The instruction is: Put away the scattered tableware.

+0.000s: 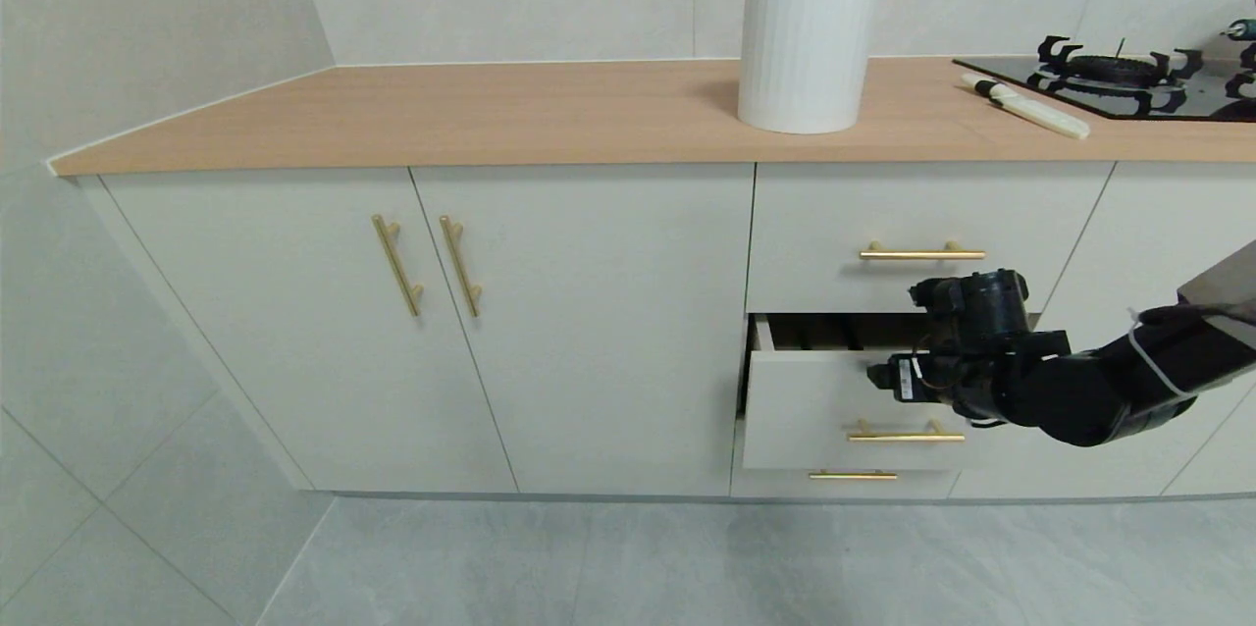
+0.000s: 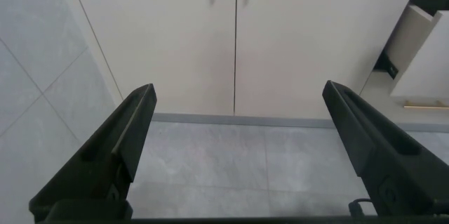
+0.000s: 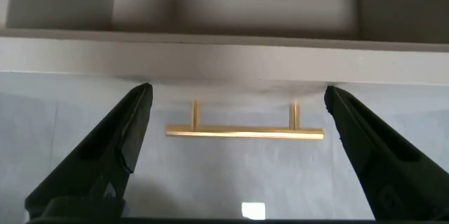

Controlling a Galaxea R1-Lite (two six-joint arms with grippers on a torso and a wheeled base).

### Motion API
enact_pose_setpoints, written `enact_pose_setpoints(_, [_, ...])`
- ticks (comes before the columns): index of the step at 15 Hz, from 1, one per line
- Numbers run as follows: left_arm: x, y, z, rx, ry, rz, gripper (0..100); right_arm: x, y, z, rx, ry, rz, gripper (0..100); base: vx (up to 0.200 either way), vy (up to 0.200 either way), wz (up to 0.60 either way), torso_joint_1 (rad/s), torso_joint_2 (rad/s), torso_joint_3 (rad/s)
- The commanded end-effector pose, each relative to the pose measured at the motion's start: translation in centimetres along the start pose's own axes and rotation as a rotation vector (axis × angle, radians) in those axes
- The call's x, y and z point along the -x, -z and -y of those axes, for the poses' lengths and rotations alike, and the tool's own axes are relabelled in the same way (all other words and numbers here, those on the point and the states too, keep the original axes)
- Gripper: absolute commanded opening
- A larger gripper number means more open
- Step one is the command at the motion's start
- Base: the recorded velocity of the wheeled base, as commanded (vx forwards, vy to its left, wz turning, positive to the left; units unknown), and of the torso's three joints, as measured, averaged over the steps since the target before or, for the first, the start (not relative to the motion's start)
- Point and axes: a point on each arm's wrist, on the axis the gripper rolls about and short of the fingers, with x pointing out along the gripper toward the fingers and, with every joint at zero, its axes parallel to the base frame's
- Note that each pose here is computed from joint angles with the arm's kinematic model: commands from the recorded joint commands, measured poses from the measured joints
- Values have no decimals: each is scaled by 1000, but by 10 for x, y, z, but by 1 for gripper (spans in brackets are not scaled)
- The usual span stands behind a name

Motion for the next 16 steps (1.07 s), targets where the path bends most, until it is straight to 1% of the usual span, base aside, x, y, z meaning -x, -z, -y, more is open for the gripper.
enact_pose_setpoints(1, [0,0,0,1,-1,0,100,-14,9,0,-1,19,-7,100,0,0,0,0,0,0])
enact_pose_setpoints(3, [0,0,0,1,-1,0,100,-20,8,2,-14,26,27,100,0,0,0,0,0,0])
enact_pose_setpoints(7, [0,0,0,1,-1,0,100,-32,11,1,-24,52,50,100,0,0,0,0,0,0])
enact_pose_setpoints(10, [0,0,0,1,-1,0,100,-40,12,0,-37,74,95,100,0,0,0,0,0,0])
enact_pose_setpoints(11, [0,0,0,1,-1,0,100,-43,10,-1,-48,73,125,100,0,0,0,0,0,0])
enact_pose_setpoints(13, [0,0,0,1,-1,0,100,-50,7,-3,-91,86,153,100,0,0,0,0,0,0])
enact_pose_setpoints(16, [0,0,0,1,-1,0,100,-59,5,1,-113,126,170,100,0,0,0,0,0,0])
